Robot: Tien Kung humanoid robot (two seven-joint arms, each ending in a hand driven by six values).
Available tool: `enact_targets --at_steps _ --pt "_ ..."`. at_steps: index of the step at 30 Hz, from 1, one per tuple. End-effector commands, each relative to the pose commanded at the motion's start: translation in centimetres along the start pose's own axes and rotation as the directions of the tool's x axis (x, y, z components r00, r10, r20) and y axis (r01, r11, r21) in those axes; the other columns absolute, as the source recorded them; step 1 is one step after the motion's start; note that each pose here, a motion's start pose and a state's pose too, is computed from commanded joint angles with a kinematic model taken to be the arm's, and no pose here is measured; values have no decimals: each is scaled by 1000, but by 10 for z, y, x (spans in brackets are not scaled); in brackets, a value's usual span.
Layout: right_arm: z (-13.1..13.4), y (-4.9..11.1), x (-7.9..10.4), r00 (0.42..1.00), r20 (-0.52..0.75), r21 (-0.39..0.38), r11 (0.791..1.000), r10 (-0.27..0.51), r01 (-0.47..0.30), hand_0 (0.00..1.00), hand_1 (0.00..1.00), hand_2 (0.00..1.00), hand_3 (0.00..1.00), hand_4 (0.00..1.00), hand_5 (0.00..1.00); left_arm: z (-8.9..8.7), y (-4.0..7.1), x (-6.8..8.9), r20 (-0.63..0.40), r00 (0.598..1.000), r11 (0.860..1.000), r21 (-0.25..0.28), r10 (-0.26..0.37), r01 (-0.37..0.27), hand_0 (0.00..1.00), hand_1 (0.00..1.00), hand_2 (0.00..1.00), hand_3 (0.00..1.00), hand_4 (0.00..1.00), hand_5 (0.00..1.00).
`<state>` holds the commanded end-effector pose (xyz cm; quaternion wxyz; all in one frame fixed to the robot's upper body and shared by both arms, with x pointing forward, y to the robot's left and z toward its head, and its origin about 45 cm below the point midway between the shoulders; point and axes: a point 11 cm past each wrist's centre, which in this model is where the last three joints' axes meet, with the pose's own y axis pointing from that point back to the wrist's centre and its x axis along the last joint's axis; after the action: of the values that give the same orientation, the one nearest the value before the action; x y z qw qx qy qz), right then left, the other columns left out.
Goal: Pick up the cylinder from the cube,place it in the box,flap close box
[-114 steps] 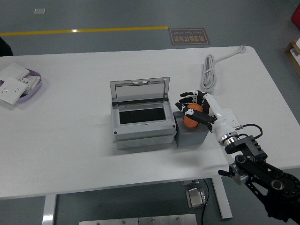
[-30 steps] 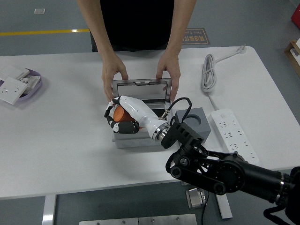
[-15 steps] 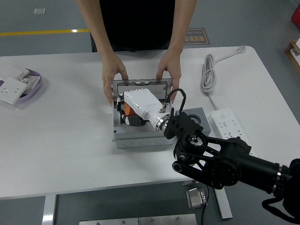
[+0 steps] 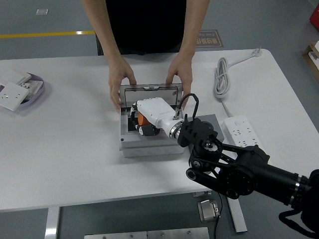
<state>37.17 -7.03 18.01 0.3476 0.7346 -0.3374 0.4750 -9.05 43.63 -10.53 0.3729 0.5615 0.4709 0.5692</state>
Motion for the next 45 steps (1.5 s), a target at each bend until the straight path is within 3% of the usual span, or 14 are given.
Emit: enact_targets --at_steps 2,3,8,9,14,15,17,23,27,31,35,40,45 --pt "0 0 0 1000 -3 0 1000 -2 2 620 482 509 513 546 2 0 0 0 0 1000 1000 0 1 -1 629 647 625 668 722 253" --pt "1 0 0 1000 -5 0 1000 -2 2 671 602 617 656 609 220 0 0 0 0 1000 1000 1 1 -1 629 647 625 668 722 253" --pt "2 1 0 1000 -11 -1 1000 -2 2 671 602 617 656 609 220 0 0 0 0 1000 1000 1 1 -1 629 647 625 668 722 253" --pt "2 1 0 1000 -12 0 1000 -2 2 768 642 649 671 770 389 0 0 0 0 1000 1000 0 1 -1 629 647 625 668 722 253" --pt "2 2 0 1000 -4 4 1000 -2 2 768 642 649 671 770 389 0 0 0 0 1000 1000 -1 0 0 629 647 625 668 722 253" --pt "2 2 0 1000 -2 5 1000 -2 2 784 659 665 688 820 390 0 0 0 0 1000 1000 -1 0 0 629 647 625 668 722 253" --pt "3 3 1 1000 4 5 1000 -2 2 784 659 665 688 820 390 1 0 0 0 1000 1000 -2 0 0 629 647 625 668 722 253" --pt "6 14 12 988 156 20 1000 1 -5 786 660 666 701 847 402 2 0 -1 -2 1000 1000 -6 -3 3 629 647 625 668 722 253" --pt "11 22 42 958 283 27 999 36 -46 784 660 664 706 858 408 2 0 -1 -1 1000 1000 -5 -3 3 629 647 625 668 722 253" --pt "6 27 90 925 369 53 992 89 -116 784 660 664 706 858 408 3 0 2 0 1000 1000 -6 2 -2 629 647 625 668 722 253" --pt "14 21 114 910 400 36 990 109 -135 730 627 650 676 838 438 5 0 3 3 1000 1000 -10 4 -4 629 647 625 668 722 253" --pt "30 9 121 908 404 -7 993 109 -116 703 617 641 673 825 431 6 0 3 6 1000 1000 -11 5 -5 629 647 625 668 722 253" --pt "45 1 108 923 376 -47 997 79 -66 693 612 634 670 821 430 8 0 4 8 1000 1000 -15 6 -6 629 647 625 668 722 253"
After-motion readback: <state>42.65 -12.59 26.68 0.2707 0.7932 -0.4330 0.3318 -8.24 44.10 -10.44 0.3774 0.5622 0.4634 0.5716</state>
